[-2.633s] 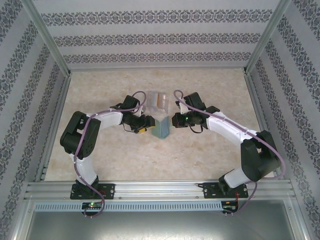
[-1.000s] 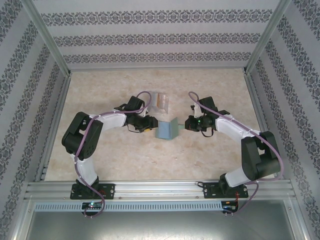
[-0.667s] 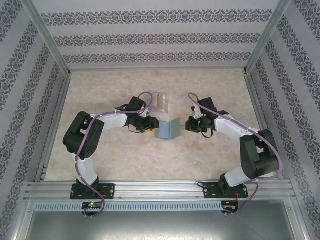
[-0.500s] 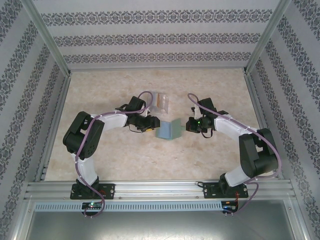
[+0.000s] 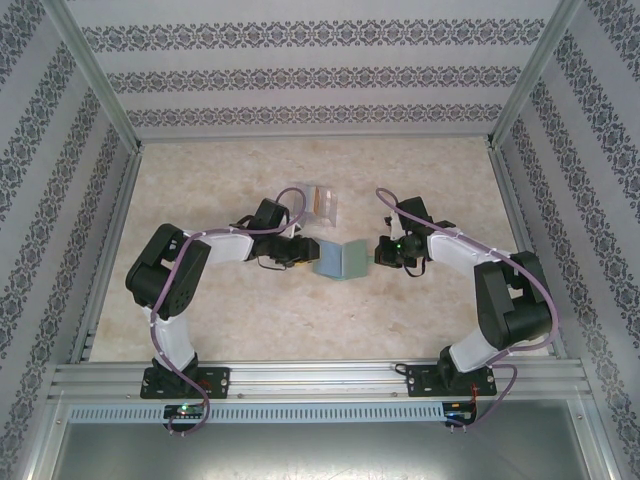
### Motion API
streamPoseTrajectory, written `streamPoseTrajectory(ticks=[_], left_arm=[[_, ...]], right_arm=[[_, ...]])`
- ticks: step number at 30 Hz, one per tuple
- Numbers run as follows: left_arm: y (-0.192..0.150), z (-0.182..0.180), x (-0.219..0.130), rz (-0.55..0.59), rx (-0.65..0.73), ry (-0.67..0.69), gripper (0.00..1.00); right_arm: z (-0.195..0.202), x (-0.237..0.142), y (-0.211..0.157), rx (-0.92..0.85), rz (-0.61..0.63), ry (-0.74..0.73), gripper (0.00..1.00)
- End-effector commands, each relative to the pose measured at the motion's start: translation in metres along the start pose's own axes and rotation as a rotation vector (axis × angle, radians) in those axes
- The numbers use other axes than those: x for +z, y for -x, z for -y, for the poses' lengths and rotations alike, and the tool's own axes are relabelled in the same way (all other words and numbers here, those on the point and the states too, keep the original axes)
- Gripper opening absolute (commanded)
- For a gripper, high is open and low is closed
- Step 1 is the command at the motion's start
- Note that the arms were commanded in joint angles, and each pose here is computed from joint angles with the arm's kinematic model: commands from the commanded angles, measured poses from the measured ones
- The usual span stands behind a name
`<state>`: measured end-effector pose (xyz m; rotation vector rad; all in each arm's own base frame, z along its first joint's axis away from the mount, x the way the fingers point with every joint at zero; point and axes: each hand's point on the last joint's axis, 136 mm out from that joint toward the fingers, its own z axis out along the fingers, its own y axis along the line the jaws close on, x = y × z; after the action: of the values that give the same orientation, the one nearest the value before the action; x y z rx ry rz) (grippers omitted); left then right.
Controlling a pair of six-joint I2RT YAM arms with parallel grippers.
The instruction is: Put the credit cards into the card holder
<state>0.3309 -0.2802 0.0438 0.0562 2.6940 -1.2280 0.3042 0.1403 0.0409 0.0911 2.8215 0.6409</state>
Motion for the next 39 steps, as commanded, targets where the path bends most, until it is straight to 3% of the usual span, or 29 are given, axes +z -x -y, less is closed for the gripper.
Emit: streamPoseTrajectory(ticks=[1, 16, 20, 25, 32, 39], left_arm=[[0.005, 0.026, -0.006, 0.031, 0.059, -0.074, 0.44], [0.009, 0.039, -0.015, 0.048, 0.092, -0.092, 0.49], [0.008, 0.039, -0.014, 0.034, 0.093, -0.086, 0.46], [0.007, 0.038, -0.012, 0.013, 0.091, -0.086, 0.33], [0.011, 0.043, -0.009, 0.003, 0.076, -0.106, 0.47], [0.01, 0.036, -0.003, -0.013, 0.066, -0.091, 0.4]], right_arm=[[0.008, 0.003, -0.006, 0.009, -0.025, -0.023, 0.05], [0.013, 0.005, -0.007, 0.002, -0.043, -0.039, 0.05], [0.014, 0.008, -0.008, 0.003, -0.048, -0.038, 0.05], [0.012, 0.01, -0.008, 0.002, -0.053, -0.017, 0.05], [0.006, 0.009, -0.007, -0.017, -0.05, 0.007, 0.05], [0.005, 0.008, -0.008, -0.023, -0.052, 0.01, 0.05]])
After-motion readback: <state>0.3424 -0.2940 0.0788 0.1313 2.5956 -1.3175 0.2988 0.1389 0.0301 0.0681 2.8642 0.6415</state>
